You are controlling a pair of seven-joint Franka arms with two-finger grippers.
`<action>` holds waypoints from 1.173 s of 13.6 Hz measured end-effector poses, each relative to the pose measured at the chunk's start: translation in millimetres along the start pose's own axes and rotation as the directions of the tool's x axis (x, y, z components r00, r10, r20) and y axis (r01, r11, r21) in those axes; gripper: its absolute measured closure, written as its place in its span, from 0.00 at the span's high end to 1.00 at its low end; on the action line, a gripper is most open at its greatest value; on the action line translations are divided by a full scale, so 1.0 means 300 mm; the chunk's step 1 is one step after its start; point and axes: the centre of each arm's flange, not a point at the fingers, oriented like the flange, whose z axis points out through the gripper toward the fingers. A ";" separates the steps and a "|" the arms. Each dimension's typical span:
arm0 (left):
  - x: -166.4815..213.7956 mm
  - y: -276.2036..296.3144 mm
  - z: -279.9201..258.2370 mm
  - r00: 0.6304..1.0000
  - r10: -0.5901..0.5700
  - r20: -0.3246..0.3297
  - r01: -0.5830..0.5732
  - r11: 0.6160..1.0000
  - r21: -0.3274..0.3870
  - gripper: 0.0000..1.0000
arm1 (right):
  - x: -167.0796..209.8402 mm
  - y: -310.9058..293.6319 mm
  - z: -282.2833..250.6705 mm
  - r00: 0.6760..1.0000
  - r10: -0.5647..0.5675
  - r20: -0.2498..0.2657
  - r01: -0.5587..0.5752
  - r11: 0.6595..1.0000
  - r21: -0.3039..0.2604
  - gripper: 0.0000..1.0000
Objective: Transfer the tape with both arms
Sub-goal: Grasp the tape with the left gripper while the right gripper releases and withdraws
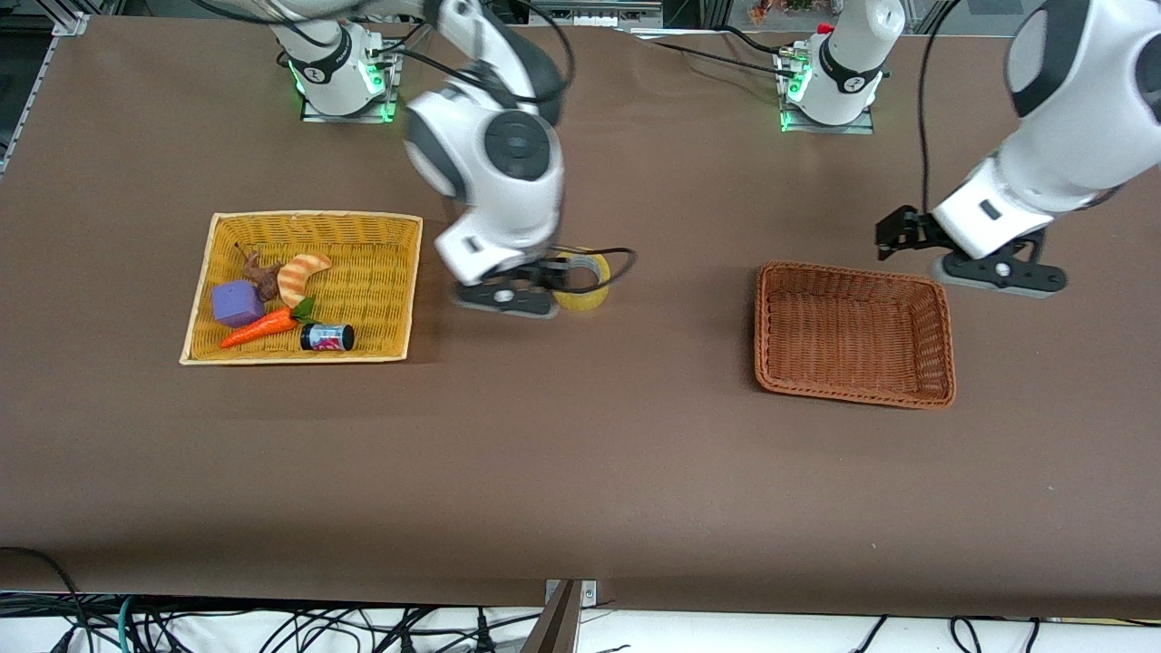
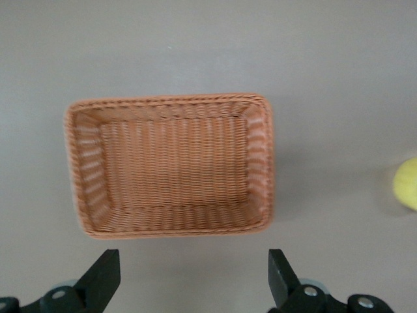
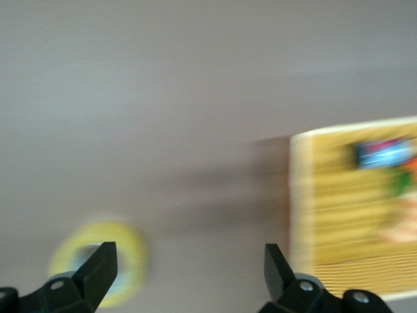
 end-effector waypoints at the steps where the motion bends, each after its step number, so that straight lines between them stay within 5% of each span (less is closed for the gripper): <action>1: 0.005 0.085 0.025 1.000 -0.023 0.000 0.023 1.000 -0.006 1.00 | 0.065 0.188 -0.042 0.999 -0.043 0.026 0.044 0.999 -0.015 1.00; 5: 0.024 0.421 0.188 0.995 -0.097 0.022 0.099 0.987 -0.124 1.00 | 0.219 0.897 -0.100 0.994 -0.014 0.110 0.009 0.999 0.048 1.00; 8: 0.025 0.651 0.385 0.987 -0.153 0.041 0.158 0.976 -0.149 1.00 | 0.231 1.103 -0.073 0.987 0.077 0.142 -0.084 0.996 0.044 1.00; 11: -0.023 0.874 0.584 0.981 -0.180 0.067 0.188 0.970 -0.153 1.00 | 0.244 1.280 -0.017 0.976 0.121 0.180 -0.148 0.979 0.141 1.00; 16: -0.155 1.108 0.853 0.975 -0.174 0.137 0.189 0.976 -0.110 1.00 | 0.142 1.435 -0.160 0.984 0.168 0.060 -0.177 0.963 0.203 1.00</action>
